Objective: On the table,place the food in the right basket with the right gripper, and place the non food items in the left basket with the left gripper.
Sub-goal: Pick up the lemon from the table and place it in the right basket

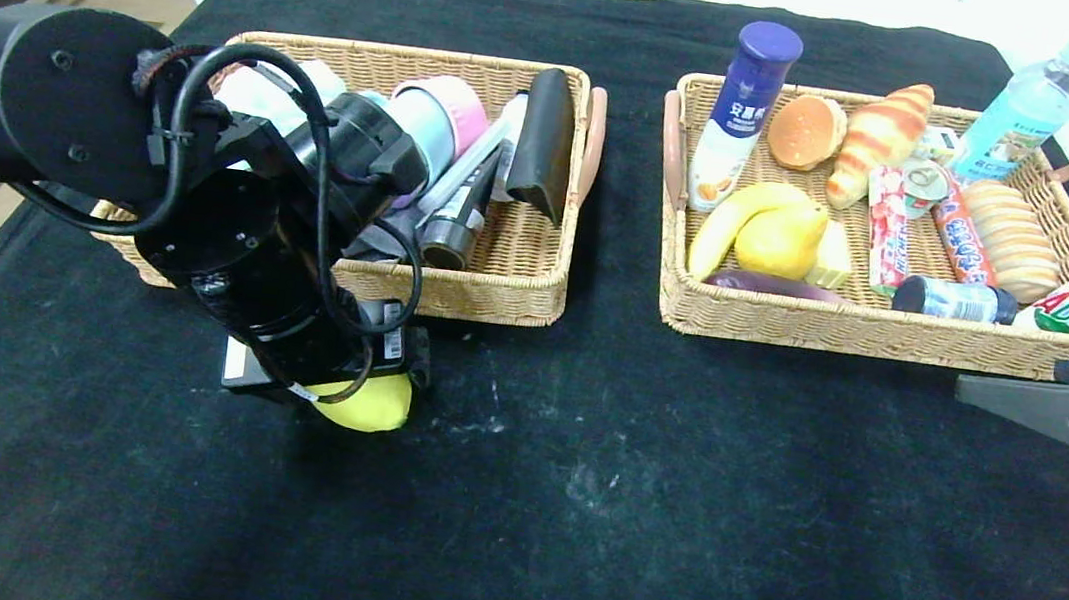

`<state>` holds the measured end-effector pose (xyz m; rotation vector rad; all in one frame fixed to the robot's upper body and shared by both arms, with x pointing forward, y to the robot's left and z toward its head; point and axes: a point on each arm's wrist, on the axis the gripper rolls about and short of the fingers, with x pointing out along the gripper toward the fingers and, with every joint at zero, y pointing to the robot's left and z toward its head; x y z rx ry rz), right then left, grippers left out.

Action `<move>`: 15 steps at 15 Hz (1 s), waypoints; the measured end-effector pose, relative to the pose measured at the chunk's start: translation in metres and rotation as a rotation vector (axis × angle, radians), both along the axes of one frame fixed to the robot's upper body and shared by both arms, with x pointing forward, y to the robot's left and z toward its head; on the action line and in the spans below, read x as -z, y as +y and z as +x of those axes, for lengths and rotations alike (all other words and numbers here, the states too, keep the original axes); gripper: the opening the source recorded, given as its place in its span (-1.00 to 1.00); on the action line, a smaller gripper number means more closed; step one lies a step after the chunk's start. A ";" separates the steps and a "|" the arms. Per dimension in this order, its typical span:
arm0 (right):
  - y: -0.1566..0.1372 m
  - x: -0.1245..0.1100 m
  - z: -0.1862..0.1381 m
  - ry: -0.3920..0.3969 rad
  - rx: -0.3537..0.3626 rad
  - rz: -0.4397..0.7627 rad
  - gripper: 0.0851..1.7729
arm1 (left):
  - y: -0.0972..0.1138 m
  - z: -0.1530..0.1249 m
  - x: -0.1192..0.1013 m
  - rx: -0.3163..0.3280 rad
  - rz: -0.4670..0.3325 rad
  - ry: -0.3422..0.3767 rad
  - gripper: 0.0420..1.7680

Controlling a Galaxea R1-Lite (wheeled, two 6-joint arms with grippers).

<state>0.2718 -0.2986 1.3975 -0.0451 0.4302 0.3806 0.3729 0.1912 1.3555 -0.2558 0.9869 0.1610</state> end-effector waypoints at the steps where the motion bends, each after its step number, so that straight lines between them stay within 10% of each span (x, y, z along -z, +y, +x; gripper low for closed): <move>1: 0.000 0.000 0.000 0.000 0.000 0.000 0.93 | 0.000 0.001 0.001 -0.002 0.000 0.003 0.94; 8: 0.000 0.000 0.000 -0.001 0.001 0.000 0.93 | -0.001 0.002 0.002 -0.005 0.002 0.007 0.94; 11: 0.000 0.000 0.000 -0.001 0.000 0.000 0.93 | 0.000 0.001 0.002 -0.005 0.003 0.004 0.47; 15: 0.000 0.000 0.000 0.000 0.001 0.000 0.93 | 0.000 0.001 0.001 -0.005 0.003 0.005 0.37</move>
